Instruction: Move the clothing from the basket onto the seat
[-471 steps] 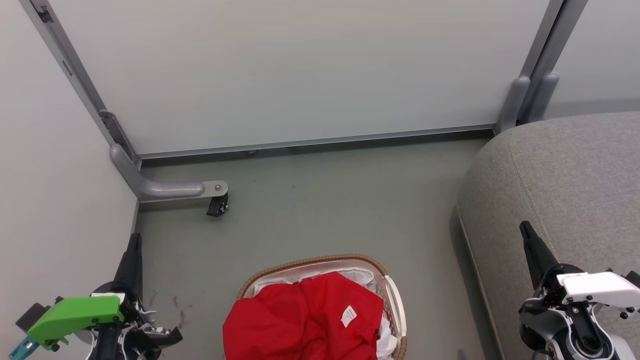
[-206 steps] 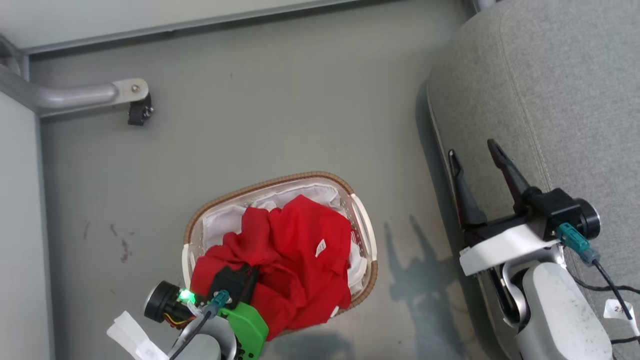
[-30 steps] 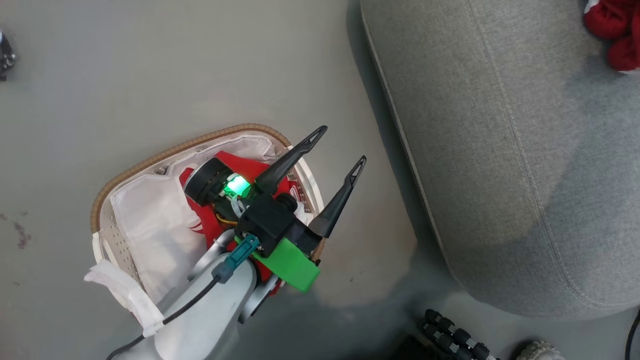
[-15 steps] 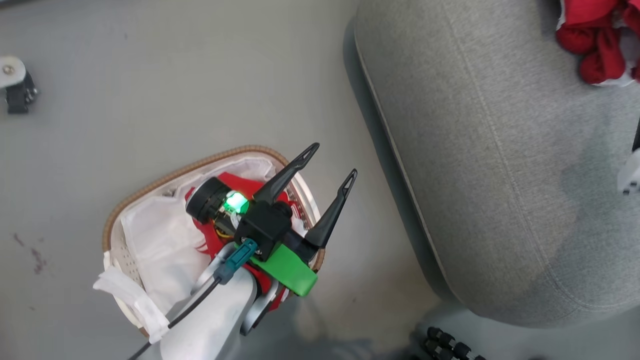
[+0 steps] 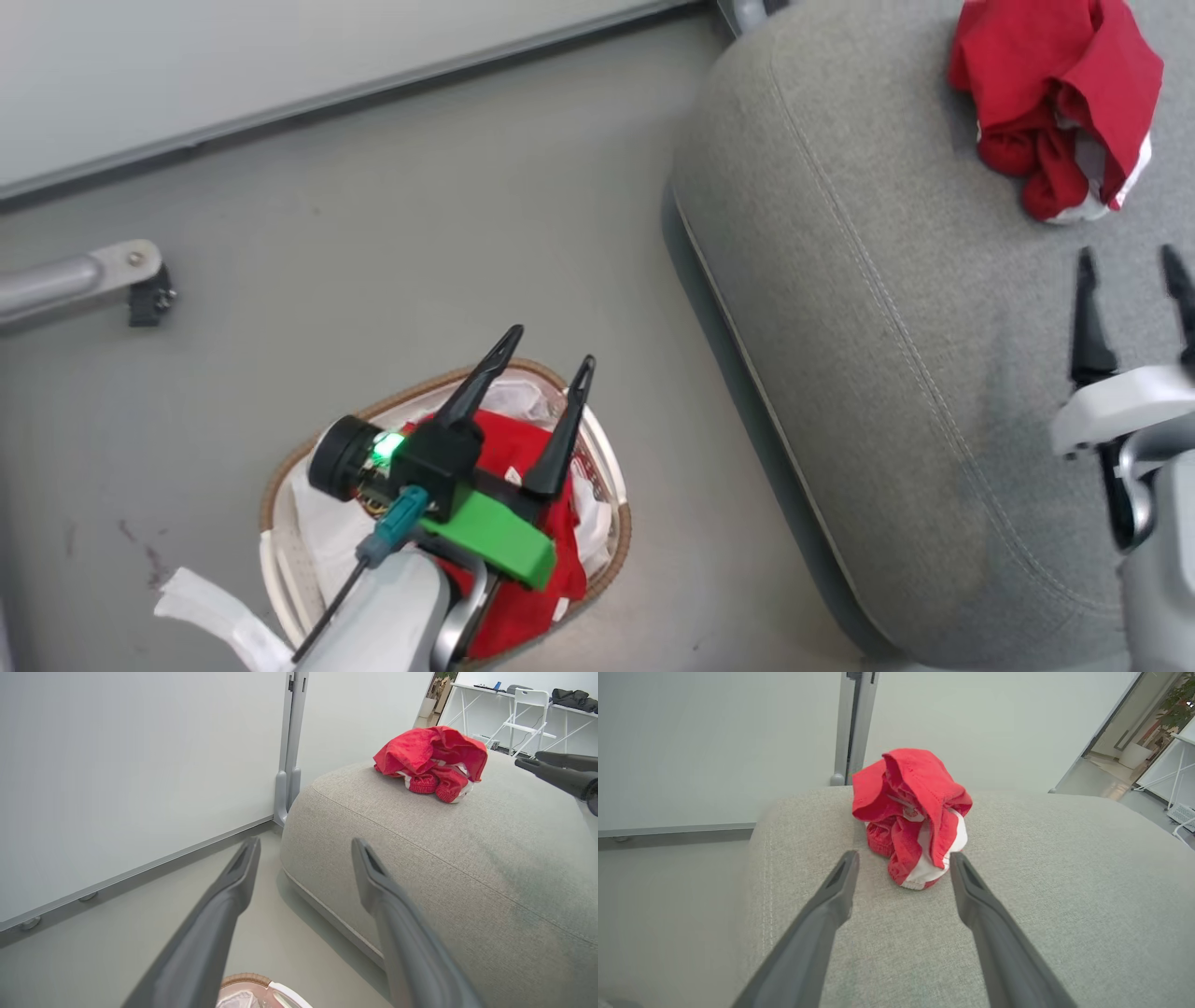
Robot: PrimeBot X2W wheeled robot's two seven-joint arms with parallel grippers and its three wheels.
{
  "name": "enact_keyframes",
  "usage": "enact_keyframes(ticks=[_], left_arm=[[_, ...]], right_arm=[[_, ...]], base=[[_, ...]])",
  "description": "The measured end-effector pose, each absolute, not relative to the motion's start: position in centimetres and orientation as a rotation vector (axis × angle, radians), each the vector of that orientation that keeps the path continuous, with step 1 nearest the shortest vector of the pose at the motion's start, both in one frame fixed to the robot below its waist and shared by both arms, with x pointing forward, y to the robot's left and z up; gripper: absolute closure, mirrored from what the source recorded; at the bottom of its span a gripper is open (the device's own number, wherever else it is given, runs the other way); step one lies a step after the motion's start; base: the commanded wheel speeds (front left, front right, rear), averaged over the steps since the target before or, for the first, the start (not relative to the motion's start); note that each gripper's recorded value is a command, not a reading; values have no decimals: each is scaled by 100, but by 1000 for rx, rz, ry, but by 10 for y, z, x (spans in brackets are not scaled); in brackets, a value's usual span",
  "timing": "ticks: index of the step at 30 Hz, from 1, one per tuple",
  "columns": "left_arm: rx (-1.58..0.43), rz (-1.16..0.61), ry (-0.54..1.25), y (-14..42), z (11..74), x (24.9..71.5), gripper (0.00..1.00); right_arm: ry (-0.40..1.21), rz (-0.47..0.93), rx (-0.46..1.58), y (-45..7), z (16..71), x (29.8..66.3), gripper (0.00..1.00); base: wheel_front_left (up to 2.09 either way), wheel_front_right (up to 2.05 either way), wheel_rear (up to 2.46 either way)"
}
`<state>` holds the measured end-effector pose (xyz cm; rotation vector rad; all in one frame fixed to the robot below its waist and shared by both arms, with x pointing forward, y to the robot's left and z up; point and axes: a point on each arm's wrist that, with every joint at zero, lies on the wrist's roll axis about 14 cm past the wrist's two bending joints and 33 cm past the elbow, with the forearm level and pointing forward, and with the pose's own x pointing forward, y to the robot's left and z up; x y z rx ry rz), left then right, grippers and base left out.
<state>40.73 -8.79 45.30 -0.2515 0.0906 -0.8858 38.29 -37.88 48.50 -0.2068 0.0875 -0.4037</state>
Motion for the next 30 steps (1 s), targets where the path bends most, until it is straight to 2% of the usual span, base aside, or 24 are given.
enact_keyframes(ticks=[4,17,24,30], left_arm=[[-224,-766,88,-55,453,418,0],[-150,-319,79,84,452,437,0],[-129,-127,90,148,449,418,0],[-113,-17,84,186,452,398,0]], right_arm=[[9,-302,-151,-338,498,403,0],[-89,0,11,-212,511,451,0],[-111,80,59,-176,518,453,0],[-97,81,92,-172,514,441,0]], base=[[0,0,0],[0,0,0],[0,0,0],[0,0,0]])
